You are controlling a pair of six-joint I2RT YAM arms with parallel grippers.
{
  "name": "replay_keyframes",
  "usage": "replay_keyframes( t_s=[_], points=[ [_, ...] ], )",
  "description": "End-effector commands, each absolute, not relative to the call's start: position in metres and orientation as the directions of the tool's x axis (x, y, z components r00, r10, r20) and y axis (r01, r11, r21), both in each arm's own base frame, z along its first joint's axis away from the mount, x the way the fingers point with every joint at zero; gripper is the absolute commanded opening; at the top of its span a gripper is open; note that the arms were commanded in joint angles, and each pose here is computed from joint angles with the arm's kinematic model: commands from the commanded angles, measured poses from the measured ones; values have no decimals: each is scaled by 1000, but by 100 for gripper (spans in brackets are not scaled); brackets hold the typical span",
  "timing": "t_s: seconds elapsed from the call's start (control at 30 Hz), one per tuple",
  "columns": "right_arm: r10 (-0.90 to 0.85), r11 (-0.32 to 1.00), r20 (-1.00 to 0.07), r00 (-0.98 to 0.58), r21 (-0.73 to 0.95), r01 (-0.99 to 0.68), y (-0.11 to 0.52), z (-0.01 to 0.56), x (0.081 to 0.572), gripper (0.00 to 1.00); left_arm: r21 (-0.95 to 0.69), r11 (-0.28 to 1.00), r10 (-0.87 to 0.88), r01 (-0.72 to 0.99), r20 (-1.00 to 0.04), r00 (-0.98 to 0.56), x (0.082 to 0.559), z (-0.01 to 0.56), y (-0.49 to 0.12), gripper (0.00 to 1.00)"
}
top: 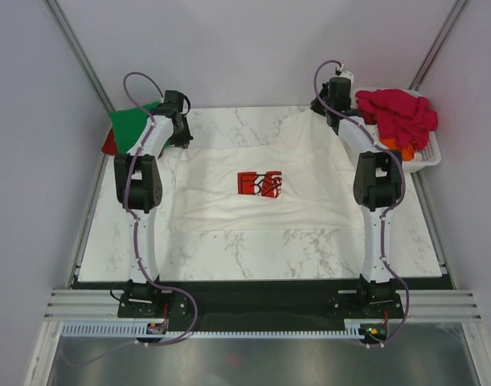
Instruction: Fold and stack the t-shirts
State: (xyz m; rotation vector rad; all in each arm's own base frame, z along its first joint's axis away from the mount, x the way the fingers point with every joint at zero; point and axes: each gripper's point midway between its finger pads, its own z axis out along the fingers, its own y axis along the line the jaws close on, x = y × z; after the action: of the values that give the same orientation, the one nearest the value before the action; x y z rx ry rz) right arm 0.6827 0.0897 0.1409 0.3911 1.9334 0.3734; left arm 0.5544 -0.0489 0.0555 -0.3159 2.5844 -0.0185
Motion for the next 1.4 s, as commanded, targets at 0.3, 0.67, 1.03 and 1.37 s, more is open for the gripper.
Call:
replay_keyframes(
  t_s=[0.3, 0.67, 1.03, 1.37],
  points=[
    [372, 914, -856, -359, 406, -20, 92, 232, 597, 0, -139, 971, -237, -193, -570, -787, 510, 138, -53, 2],
    [313, 939, -873, -375, 343, -15, 76, 249, 499, 0, -78, 972, -228, -220, -519, -823, 458, 126, -40, 2],
    [295, 953, -867, -401, 298, 57, 53, 228, 422, 0, 10, 970, -205, -242, -494, -845, 429, 114, -23, 2],
    [295, 955, -852, -432, 266, 129, 36, 213, 377, 0, 34, 969, -197, -244, -492, -848, 418, 114, -18, 2]
  ],
)
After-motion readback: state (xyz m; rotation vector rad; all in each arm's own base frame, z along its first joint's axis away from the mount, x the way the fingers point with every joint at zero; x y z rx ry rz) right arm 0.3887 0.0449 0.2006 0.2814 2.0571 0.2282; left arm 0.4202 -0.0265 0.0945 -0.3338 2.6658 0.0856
